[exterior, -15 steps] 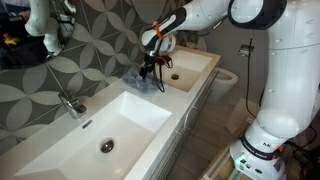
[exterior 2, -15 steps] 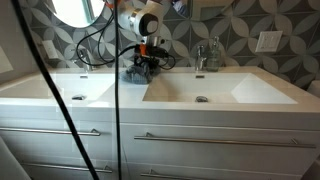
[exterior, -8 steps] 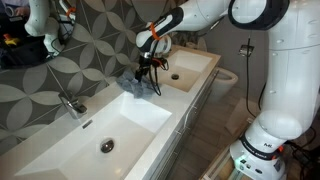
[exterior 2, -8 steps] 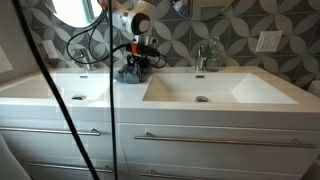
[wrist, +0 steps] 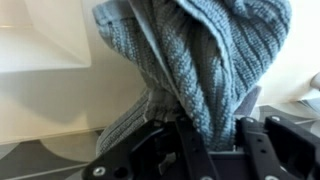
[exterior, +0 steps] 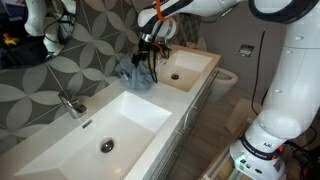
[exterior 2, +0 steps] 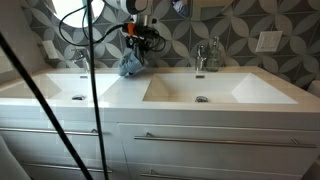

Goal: Unfold the gray towel, pick up the gray towel and wipe the tap on the right, open the tap, close the tap, put the gray towel back on the bathroom counter

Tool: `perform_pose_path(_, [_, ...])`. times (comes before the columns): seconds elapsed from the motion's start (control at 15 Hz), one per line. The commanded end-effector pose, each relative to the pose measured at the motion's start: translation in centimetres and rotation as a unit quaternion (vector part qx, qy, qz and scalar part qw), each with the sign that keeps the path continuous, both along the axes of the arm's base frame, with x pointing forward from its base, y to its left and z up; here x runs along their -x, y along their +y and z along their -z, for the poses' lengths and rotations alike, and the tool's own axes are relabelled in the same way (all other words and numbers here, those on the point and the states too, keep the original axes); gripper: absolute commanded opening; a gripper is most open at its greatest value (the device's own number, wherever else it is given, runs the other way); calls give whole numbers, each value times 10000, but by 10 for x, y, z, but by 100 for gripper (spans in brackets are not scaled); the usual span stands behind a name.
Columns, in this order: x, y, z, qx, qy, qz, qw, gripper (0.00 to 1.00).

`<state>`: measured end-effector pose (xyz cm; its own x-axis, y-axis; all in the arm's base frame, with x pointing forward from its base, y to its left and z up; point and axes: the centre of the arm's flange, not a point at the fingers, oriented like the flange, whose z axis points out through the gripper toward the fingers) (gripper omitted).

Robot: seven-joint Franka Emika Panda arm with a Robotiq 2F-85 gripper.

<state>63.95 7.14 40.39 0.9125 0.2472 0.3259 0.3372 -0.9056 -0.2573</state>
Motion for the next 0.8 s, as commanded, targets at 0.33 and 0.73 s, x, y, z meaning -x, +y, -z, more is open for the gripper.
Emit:
perform_pose_path(0.33, [44, -101, -99, -362, -537, 1854, 9805, 5])
perform_pose_path(0.73, [39, -135, -113, -381, -673, 2133, 9739, 19])
